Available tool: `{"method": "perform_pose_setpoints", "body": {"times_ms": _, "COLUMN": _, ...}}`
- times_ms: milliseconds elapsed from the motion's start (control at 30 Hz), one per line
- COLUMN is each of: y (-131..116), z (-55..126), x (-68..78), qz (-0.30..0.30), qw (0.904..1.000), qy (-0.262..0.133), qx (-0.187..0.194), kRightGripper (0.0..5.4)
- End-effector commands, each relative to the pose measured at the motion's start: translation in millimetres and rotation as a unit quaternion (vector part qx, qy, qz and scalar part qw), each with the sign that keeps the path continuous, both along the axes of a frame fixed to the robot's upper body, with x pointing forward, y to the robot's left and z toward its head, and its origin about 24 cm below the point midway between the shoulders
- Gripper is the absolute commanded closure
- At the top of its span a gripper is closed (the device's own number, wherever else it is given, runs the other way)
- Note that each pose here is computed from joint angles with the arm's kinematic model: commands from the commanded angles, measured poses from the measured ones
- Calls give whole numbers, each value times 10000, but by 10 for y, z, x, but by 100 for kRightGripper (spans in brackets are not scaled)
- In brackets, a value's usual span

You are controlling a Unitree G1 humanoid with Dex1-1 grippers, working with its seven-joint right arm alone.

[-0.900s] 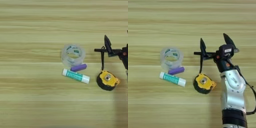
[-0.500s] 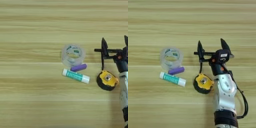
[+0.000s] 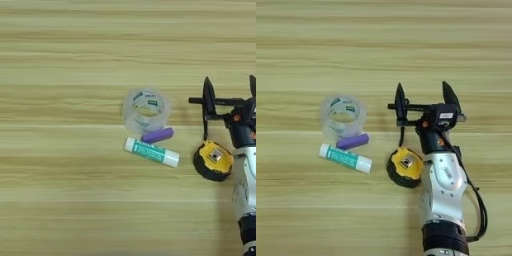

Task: Move the objects on the table

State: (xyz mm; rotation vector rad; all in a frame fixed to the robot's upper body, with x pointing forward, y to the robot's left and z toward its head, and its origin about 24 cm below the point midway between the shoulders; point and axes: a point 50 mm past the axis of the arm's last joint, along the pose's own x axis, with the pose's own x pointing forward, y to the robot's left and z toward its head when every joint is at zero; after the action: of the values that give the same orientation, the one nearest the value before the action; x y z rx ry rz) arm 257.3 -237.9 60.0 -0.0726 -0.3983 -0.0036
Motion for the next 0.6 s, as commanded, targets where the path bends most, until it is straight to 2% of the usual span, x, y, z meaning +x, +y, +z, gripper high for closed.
{"method": "perform_pose_setpoints", "body": {"times_ms": 33, "y": 12, "z": 262, "x": 114, "qz": 15, "qw": 9983, "qy": -564, "qx": -121, "kRightGripper": 5}}
{"method": "perform_pose_setpoints", "body": {"times_ms": 167, "y": 8, "z": 273, "x": 118, "qz": 11, "qw": 9982, "qy": -590, "qx": -130, "kRightGripper": 5}}
{"method": "perform_pose_setpoints", "body": {"times_ms": 333, "y": -10, "z": 321, "x": 90, "qz": 116, "qw": 9970, "qy": -673, "qx": -371, "kRightGripper": 5}}
{"method": "perform_pose_setpoints", "body": {"times_ms": 433, "y": -48, "z": 516, "x": 33, "qz": 288, "qw": 9940, "qy": -879, "qx": -579, "kRightGripper": 5}}
{"method": "perform_pose_setpoints", "body": {"times_ms": 500, "y": -20, "z": 708, "x": -16, "qz": 529, "qw": 9889, "qy": -1102, "qx": -847, "kRightGripper": 5}}
{"method": "perform_pose_setpoints", "body": {"times_ms": 600, "y": 52, "z": 900, "x": -56, "qz": 918, "qw": 9827, "qy": -1205, "qx": -1066, "kRightGripper": 5}}
